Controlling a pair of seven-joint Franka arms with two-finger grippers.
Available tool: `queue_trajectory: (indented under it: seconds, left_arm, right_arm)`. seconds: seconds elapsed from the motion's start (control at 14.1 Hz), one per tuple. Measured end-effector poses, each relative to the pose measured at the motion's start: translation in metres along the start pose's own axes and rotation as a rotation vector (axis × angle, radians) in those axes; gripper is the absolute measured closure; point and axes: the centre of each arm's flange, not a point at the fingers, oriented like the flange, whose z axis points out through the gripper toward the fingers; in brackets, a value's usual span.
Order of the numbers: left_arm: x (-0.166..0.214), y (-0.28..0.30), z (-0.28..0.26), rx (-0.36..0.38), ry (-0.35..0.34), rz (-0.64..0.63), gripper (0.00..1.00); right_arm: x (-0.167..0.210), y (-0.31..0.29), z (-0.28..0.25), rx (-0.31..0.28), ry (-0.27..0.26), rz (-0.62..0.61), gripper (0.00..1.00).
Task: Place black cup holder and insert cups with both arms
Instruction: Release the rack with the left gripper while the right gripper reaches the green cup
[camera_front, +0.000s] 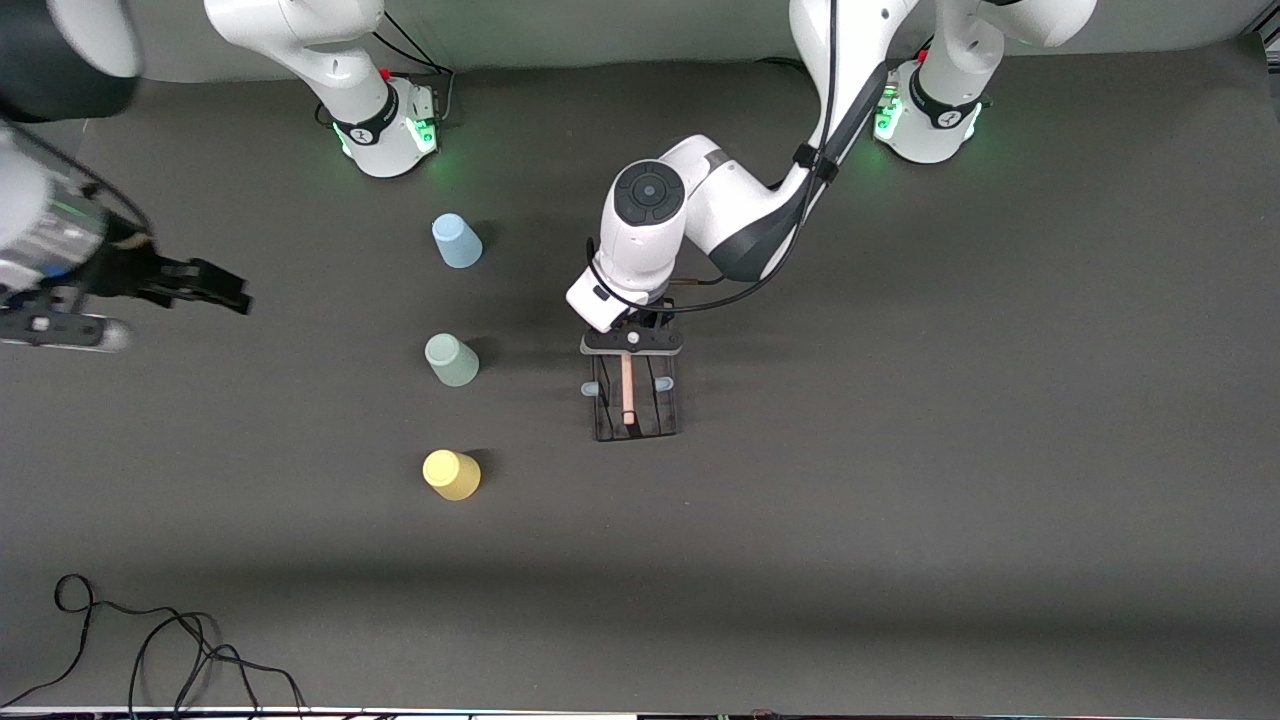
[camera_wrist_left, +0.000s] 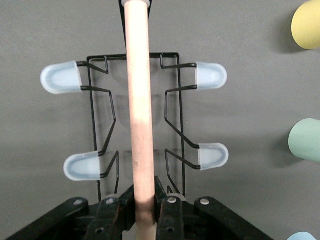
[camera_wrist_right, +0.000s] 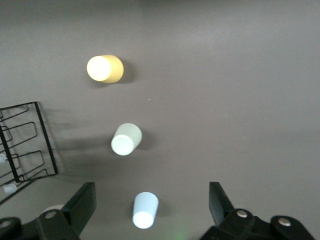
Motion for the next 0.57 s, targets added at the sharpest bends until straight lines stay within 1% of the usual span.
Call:
queue_trajectory:
  seconds: [0.14,0.28,0.36,0.5,0.57]
  left_arm:
    - [-0.003,0.003,0.000,0.000,-0.001,0.006,0.90]
    - [-0.008,0.006,0.003,0.003,-0.004,0.014,0.90]
    - [-0.011,0.007,0.007,0.008,-0.007,0.020,0.83]
    - [-0.014,0.009,0.013,0.024,-0.002,0.038,0.59]
    - [-0.014,0.009,0.013,0.027,0.000,0.041,0.49]
  right_arm:
    - [-0.005,-0.028,0.026,-0.003,0.006,0.012,0.00]
    - [-0.007,-0.038,0.060,0.001,0.021,0.014,0.00]
    - [-0.010,-0.042,0.078,0.001,0.024,0.012,0.00]
    - [-0.014,-0.043,0.118,0.006,0.040,0.013,0.00]
    - [-0.016,-0.043,0.138,0.010,0.050,0.014,0.00]
